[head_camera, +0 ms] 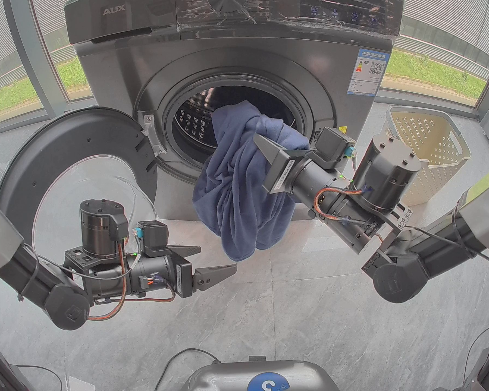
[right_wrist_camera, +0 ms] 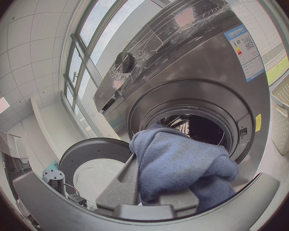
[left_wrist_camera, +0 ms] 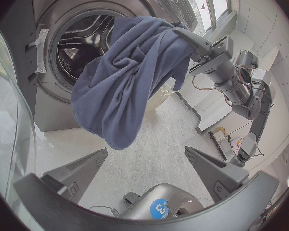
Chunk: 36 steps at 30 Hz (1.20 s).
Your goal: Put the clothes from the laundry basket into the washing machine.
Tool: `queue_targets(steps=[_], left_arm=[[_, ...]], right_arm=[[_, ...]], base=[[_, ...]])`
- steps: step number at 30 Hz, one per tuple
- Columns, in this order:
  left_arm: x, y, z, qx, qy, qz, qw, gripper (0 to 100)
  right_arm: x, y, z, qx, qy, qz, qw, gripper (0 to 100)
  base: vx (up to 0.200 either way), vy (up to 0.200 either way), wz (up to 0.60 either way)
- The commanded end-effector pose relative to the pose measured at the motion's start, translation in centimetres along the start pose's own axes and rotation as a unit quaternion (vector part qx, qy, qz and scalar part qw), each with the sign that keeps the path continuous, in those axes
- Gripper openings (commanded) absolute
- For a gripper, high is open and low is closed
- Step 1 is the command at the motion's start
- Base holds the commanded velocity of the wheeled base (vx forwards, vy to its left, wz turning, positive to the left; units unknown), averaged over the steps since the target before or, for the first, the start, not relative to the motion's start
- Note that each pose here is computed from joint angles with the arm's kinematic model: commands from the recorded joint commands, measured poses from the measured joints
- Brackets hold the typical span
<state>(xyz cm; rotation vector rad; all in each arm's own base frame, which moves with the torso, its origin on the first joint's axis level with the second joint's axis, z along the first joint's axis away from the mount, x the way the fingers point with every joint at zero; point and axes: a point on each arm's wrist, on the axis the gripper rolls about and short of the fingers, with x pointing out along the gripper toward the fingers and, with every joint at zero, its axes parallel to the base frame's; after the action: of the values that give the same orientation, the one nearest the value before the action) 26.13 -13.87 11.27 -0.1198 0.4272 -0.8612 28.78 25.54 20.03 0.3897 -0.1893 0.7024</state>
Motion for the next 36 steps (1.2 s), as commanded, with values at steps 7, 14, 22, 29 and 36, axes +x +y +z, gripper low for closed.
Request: queue_targets(steps=[7,14,22,29,36], left_arm=[[3.0,1.4,-1.1,-0.007,0.019,0.002,0.9998,100],[4.5,1.9,-1.4,-0.004,0.016,0.001,0.9999,100],[6.3,2.5,-2.5,-0.002,0.012,0.008,0.9999,100],[7.7,3.2,-2.3,-0.001,-0.007,0.025,0.9997,100],[9.0,3.5,-2.6,0.002,-0.011,0.04,0.9991,100]], right_arm=[[-0.5,-0.1,-0.7,-0.001,0.014,-0.003,0.9999,0],[-0.6,1.1,-0.9,0.002,0.019,0.007,0.9998,0],[-0.7,1.4,-0.8,0.004,0.017,0.007,0.9998,0],[-0.9,1.4,-0.5,0.004,0.014,0.008,0.9999,0],[-1.2,1.5,-0.7,0.005,0.018,0.009,0.9998,0]], base=[[0.0,0.0,0.0],[0.0,0.0,0.0],[0.0,0.0,0.0],[0.0,0.0,0.0],[0.0,0.0,0.0]])
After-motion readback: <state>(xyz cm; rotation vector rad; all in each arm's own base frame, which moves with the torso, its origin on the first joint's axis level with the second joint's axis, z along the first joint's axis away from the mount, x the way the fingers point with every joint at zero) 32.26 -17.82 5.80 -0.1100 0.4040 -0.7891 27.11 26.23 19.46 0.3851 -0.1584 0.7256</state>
